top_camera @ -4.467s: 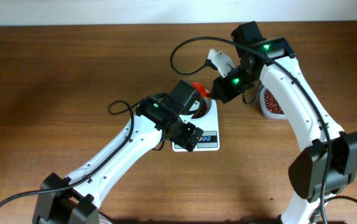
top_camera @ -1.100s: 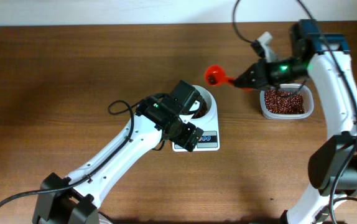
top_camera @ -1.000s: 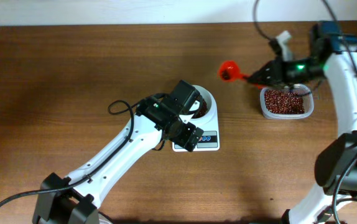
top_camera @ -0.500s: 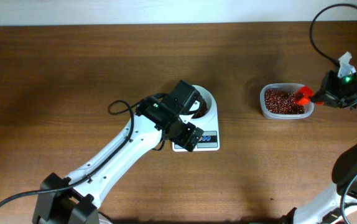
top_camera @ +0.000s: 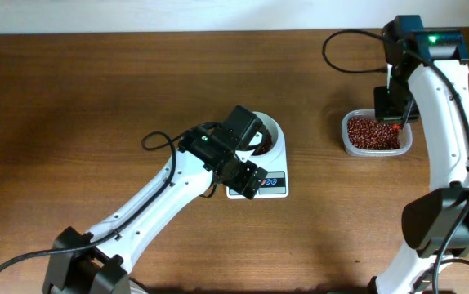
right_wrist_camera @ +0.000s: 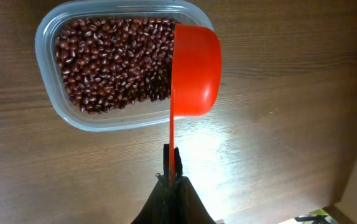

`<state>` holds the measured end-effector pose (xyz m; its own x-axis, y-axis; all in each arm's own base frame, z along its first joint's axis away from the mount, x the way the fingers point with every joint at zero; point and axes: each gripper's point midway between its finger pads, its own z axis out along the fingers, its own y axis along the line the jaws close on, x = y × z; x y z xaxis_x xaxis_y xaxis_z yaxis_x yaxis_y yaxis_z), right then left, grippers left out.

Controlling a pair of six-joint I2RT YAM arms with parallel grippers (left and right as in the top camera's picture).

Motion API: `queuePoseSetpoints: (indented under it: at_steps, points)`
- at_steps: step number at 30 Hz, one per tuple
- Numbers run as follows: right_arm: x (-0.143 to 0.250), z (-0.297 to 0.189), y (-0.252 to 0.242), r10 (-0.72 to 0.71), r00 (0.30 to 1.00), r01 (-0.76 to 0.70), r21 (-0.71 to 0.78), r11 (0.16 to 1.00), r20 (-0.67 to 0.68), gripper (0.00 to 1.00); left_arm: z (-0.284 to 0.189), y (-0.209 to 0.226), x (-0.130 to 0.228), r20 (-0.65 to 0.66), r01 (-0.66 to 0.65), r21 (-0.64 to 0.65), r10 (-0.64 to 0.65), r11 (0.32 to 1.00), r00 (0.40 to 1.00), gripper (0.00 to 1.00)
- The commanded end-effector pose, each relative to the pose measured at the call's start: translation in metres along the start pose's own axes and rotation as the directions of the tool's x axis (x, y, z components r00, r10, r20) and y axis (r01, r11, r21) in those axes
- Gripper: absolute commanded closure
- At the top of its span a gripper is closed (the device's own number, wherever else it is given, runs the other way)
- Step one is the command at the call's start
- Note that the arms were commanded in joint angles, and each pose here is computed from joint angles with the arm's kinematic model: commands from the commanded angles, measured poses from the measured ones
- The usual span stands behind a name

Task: Scoop item into bowl and weigh 50g on scale
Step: 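Dip the scoop into the beans with the right gripper, then carry the filled scoop over the grey bowl with the right gripper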

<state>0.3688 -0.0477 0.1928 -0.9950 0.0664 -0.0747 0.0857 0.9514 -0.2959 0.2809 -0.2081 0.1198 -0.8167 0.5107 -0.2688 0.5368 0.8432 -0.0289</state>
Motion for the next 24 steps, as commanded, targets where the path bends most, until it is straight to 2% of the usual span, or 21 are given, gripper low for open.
queuePoseSetpoints:
  at_steps: [1,2,3,4,6,10,14,15,21,24]
  points:
    - [-0.004,-0.011,0.013,0.040,0.999,-0.036,-0.096,0.995,0.035,0.96,0.004,0.001,0.002,-0.011,-0.009,-0.007,0.009,1.000,1.000,0.01]
    - [-0.005,-0.013,0.030,0.024,0.999,-0.017,-0.190,0.982,0.035,0.96,0.004,0.001,0.002,-0.011,-0.009,-0.007,0.009,1.000,1.000,0.01]
    - [-0.005,-0.022,0.061,-0.055,0.997,0.073,-0.365,0.928,0.061,0.96,0.004,0.001,0.002,-0.011,-0.009,-0.007,0.009,1.000,1.000,0.01]
    - [-0.004,-0.032,0.083,-0.115,0.989,0.147,-0.476,0.867,0.097,0.96,0.004,0.001,0.002,-0.011,-0.009,-0.007,0.009,1.000,1.000,0.01]
    - [0.003,-0.063,0.129,-0.240,0.944,0.331,-0.669,0.666,0.228,0.96,0.004,0.001,0.002,-0.011,-0.009,-0.007,0.009,1.000,1.000,0.01]
    - [0.016,-0.091,0.170,-0.348,0.856,0.512,-0.713,0.479,0.381,0.96,0.004,0.001,0.002,-0.011,-0.009,-0.007,0.009,1.000,1.000,0.01]
    - [0.022,-0.101,0.197,-0.403,0.798,0.597,-0.682,0.423,0.448,0.96,0.004,0.001,0.002,-0.011,-0.009,-0.007,0.009,1.000,1.000,0.01]
    - [0.024,-0.103,0.206,-0.425,0.765,0.638,-0.659,0.398,0.484,0.96,0.004,0.001,0.002,-0.011,-0.009,-0.007,0.009,1.000,1.000,0.01]
    - [0.024,-0.093,0.225,-0.521,0.684,0.728,-0.522,0.444,0.511,0.96,0.004,0.001,0.002,-0.011,-0.009,-0.007,0.009,1.000,1.000,0.01]
    - [0.023,-0.086,0.230,-0.526,0.680,0.732,-0.519,0.442,0.511,0.96,0.004,0.001,0.002,-0.011,-0.009,-0.007,0.009,1.000,1.000,0.01]
